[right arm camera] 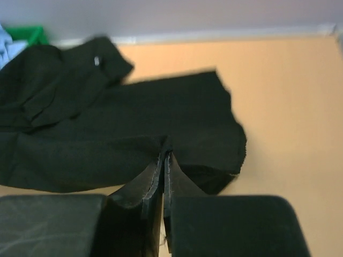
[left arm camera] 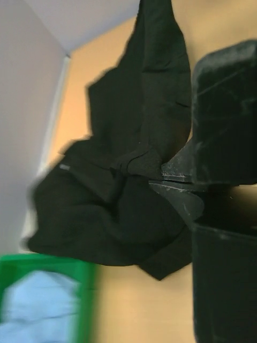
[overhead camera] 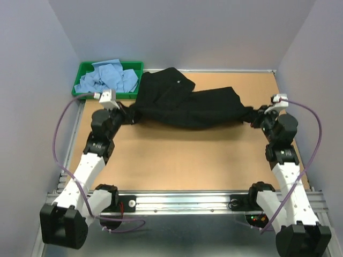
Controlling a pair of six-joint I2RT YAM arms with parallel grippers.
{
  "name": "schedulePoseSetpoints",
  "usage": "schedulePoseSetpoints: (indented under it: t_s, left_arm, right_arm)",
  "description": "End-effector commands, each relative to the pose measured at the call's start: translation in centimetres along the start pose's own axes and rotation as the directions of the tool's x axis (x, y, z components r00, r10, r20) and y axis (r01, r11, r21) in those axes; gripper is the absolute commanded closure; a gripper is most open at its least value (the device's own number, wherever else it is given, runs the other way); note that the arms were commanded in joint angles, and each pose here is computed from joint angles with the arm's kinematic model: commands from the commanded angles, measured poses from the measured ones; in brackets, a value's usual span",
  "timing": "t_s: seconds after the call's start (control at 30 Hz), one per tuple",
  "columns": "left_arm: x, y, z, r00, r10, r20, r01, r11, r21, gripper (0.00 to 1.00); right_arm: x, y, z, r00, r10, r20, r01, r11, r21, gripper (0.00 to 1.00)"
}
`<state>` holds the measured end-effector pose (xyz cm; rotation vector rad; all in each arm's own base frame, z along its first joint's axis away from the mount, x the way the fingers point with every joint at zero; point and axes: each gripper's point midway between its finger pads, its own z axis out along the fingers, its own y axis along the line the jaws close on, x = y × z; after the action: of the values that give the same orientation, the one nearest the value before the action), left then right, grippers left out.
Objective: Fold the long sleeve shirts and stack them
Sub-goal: Flatten the shirt out
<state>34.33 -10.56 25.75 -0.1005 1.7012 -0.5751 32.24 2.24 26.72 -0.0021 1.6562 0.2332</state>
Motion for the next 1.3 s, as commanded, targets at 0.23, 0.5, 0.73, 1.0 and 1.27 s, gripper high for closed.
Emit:
schedulePoseSetpoints:
  t_s: [0.23, 0.5, 0.73, 1.0, 1.27]
  left_arm:
    - [4.7, 5.6, -9.9, 0.972, -0.236, 0.018, 0.225, 0.901, -0.371, 0.27]
    - [1.7, 6.2, -12.2, 0.977, -0.168, 0.135, 0.209, 0.889, -0.407, 0.1]
    - [3.9, 3.3, -6.7, 0.982, -0.178, -0.067, 0.155, 0.955, -0.254, 0.1]
    - [7.1, 4.7, -1.6, 0.958, -0.149, -0.245, 0.076, 0.955, -0.285, 0.09]
    - [9.1, 5.4, 1.0, 0.94, -0.143, -0.309, 0.054, 0.959, -0.278, 0.09]
  right_arm:
    - [6.5, 3.8, -8.0, 0.919, 0.348, -0.183, -0.357, 0.934, -0.017, 0.4]
    - [4.7, 2.9, -6.5, 0.905, 0.361, -0.223, -0.357, 0.932, 0.059, 0.18]
    - [9.3, 1.0, -2.5, 0.807, 0.407, -0.428, -0.358, 0.913, 0.195, 0.18]
    - [14.8, -2.0, 1.2, 0.706, 0.417, -0.573, -0.26, 0.905, 0.338, 0.26]
    - [15.0, -1.4, 6.1, 0.74, 0.351, -0.573, -0.235, 0.934, 0.268, 0.3]
